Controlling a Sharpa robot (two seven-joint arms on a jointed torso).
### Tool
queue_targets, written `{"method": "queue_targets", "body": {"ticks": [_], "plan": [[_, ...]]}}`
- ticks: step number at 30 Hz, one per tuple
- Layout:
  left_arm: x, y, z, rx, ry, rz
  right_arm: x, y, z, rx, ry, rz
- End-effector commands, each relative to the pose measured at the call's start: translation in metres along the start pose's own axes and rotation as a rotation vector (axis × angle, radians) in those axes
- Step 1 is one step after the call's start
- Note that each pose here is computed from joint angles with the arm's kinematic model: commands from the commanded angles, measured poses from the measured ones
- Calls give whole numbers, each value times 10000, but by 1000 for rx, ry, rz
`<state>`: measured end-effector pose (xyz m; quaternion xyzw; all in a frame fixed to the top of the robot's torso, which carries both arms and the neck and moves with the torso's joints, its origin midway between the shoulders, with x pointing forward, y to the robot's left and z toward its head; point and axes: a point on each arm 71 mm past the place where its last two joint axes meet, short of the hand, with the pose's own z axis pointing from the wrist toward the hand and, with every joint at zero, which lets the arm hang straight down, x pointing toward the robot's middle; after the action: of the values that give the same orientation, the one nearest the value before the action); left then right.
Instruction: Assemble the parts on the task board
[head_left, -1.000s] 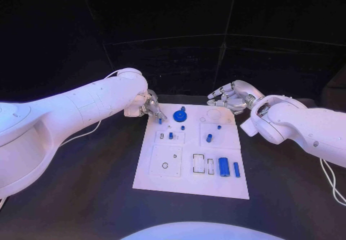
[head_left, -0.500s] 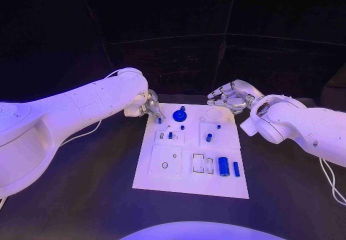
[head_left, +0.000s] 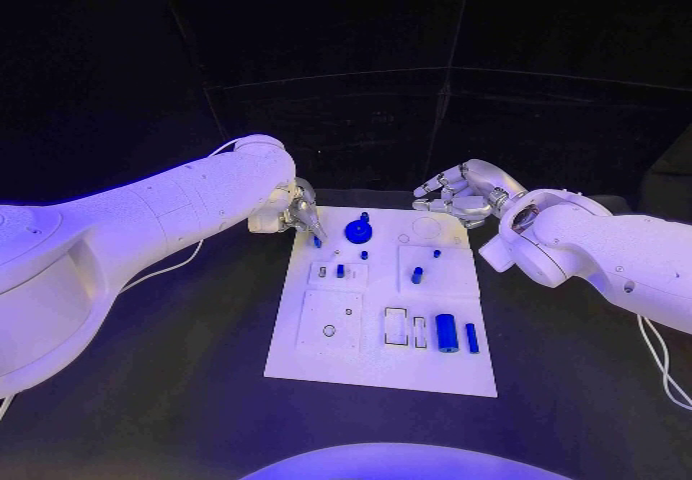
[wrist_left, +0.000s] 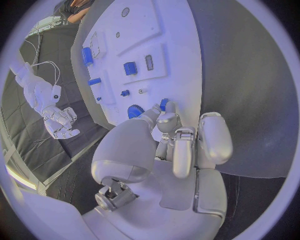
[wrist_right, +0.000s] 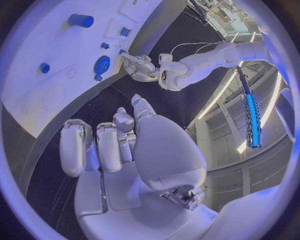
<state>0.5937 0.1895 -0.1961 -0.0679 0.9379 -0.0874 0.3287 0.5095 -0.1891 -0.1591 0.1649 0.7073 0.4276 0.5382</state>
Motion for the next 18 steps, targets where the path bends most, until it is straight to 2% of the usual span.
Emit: {"method": "queue_targets", "body": {"ticks": [1, 10, 18], "plan": [[5, 7, 3, 8, -1, 3, -1, 19, 2, -12, 7, -2], [-36, 63, -64, 73, -79, -71, -10, 12, -2, -9, 5, -2], [16, 70, -189, 154, -118, -112, -29, -4, -14, -5, 1, -3]]}}
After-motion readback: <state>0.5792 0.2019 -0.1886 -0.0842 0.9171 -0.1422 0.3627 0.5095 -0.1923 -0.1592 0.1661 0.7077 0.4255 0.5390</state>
